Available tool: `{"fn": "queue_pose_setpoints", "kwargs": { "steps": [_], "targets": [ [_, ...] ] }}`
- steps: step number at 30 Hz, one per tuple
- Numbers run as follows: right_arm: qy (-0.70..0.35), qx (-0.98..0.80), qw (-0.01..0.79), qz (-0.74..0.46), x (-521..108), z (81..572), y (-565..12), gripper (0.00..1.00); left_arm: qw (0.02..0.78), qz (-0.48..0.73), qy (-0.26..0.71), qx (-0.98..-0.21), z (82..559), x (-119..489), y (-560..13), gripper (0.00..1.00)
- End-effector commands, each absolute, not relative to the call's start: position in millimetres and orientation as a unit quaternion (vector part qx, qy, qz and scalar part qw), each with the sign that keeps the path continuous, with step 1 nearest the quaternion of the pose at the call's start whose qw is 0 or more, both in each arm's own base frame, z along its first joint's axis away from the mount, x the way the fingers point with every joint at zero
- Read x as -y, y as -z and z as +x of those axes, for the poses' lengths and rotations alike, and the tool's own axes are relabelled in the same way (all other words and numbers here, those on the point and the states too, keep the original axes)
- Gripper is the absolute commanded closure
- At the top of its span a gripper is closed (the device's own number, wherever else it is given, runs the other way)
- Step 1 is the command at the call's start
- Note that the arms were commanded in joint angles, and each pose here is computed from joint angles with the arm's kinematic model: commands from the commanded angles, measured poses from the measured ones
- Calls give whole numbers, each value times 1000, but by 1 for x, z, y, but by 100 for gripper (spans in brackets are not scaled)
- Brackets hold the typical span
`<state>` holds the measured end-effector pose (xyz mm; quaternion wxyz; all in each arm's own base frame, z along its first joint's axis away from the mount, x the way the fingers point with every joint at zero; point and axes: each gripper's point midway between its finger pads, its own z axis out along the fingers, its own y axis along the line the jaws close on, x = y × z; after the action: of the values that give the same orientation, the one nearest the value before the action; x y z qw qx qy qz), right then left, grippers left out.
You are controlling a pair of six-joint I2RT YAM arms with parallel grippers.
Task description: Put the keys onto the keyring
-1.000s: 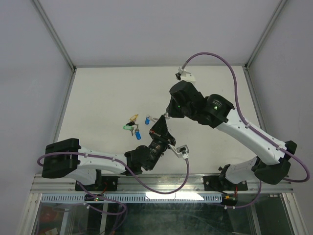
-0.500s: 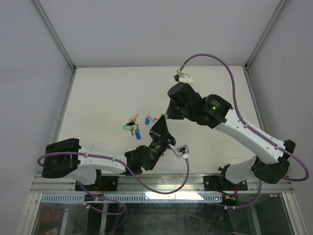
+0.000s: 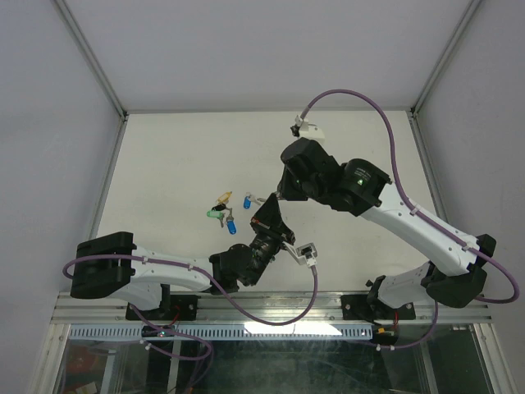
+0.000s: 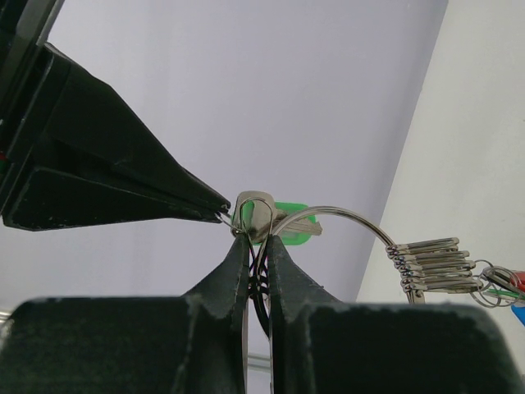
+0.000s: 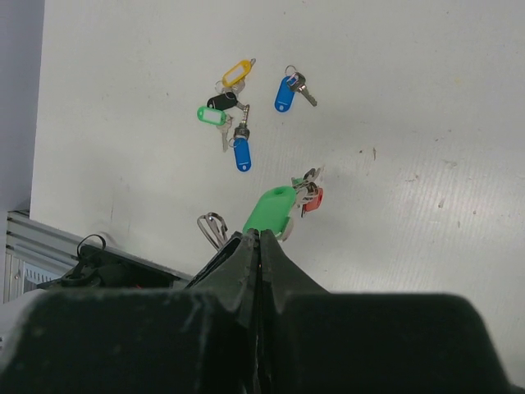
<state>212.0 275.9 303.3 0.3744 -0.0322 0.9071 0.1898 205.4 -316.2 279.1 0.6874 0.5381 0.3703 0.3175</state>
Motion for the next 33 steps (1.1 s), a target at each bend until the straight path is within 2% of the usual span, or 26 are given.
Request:
{"fn": "queue_pose_setpoints", "kwargs": {
  "steps": [1,22,33],
  "targets": [
    [-223,-891,394,-15,-281,212,-331,100,699,518,-307,-386,204,314,-285,100],
    [-183,-908,376,-13,-272,205,-308,100,698,517,-310,-388,205,314,-286,100],
    [-196,-895,400,-8,-281,215,-316,100,698,517,-310,-387,205,314,-285,100]
  ]
}}
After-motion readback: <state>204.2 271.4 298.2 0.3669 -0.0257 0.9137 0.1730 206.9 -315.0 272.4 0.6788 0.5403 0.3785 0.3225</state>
